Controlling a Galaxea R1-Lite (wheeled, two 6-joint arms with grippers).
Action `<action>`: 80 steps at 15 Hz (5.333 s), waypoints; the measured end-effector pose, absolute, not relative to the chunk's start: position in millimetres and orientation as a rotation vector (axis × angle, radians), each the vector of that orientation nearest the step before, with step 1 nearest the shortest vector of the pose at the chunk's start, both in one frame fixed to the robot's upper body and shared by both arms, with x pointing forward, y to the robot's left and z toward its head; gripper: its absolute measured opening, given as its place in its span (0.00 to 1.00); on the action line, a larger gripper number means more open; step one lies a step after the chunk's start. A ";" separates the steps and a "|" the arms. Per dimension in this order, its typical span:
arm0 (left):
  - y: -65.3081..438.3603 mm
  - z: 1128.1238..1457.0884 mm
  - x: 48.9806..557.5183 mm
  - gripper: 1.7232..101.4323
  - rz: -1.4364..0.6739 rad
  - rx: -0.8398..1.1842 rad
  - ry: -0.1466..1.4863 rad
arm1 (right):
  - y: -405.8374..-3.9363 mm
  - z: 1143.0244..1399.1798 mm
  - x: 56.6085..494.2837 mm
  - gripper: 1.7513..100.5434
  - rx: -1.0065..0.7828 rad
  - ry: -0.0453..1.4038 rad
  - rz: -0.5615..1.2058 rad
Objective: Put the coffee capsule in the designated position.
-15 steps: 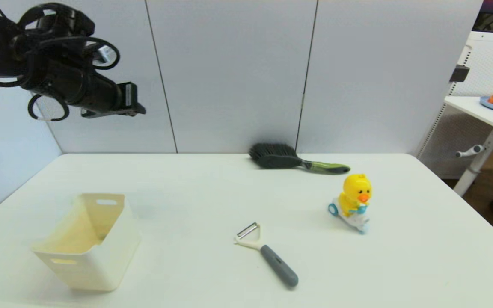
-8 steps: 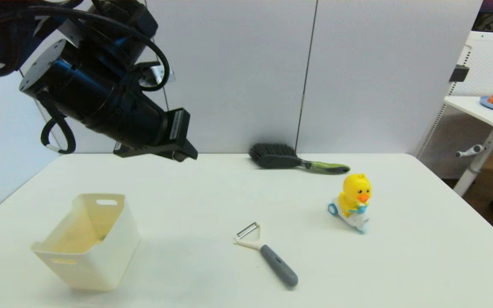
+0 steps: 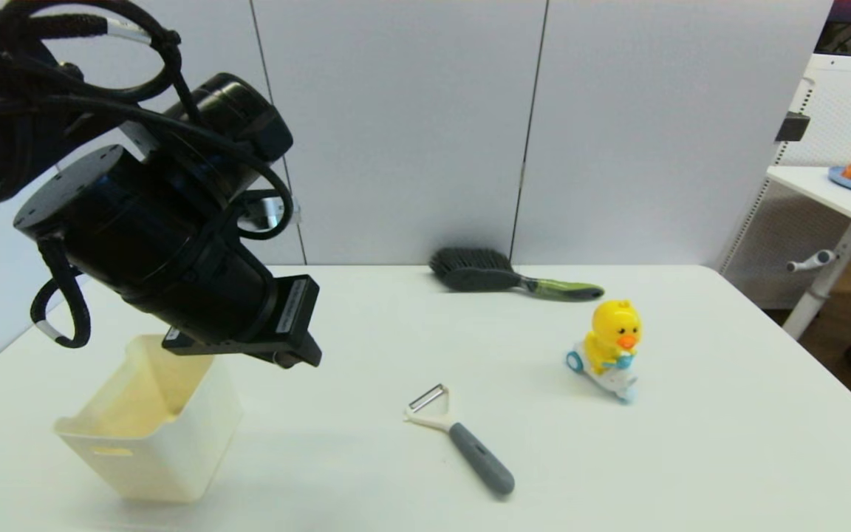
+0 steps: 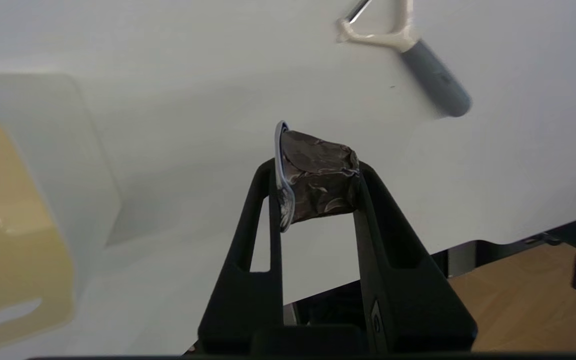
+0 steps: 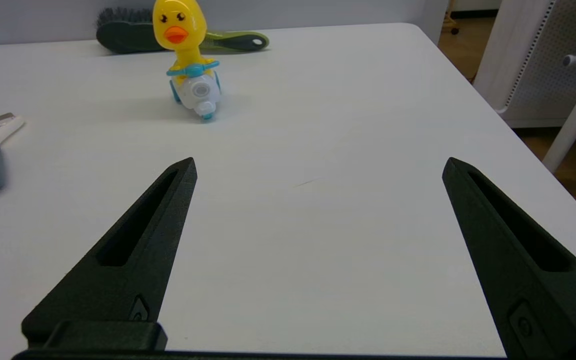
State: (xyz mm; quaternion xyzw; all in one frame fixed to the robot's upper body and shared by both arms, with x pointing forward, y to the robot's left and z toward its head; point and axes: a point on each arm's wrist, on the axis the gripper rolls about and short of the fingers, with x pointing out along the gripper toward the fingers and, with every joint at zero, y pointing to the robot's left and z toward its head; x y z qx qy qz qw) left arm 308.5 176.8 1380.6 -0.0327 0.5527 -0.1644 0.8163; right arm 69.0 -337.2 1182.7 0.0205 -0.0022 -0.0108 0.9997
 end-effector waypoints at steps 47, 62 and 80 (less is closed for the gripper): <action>204.3 1460.8 268.1 0.90 -0.434 0.061 0.226 | -337.2 1182.7 69.0 0.97 0.041 -0.004 -0.022; 332.2 1222.9 92.0 0.96 -0.046 0.155 -0.077 | -337.2 1182.7 69.0 0.97 0.041 -0.004 -0.022; 333.7 1186.8 68.8 0.96 0.018 -0.030 -0.045 | -337.2 1182.7 69.0 0.97 0.046 -0.004 -0.024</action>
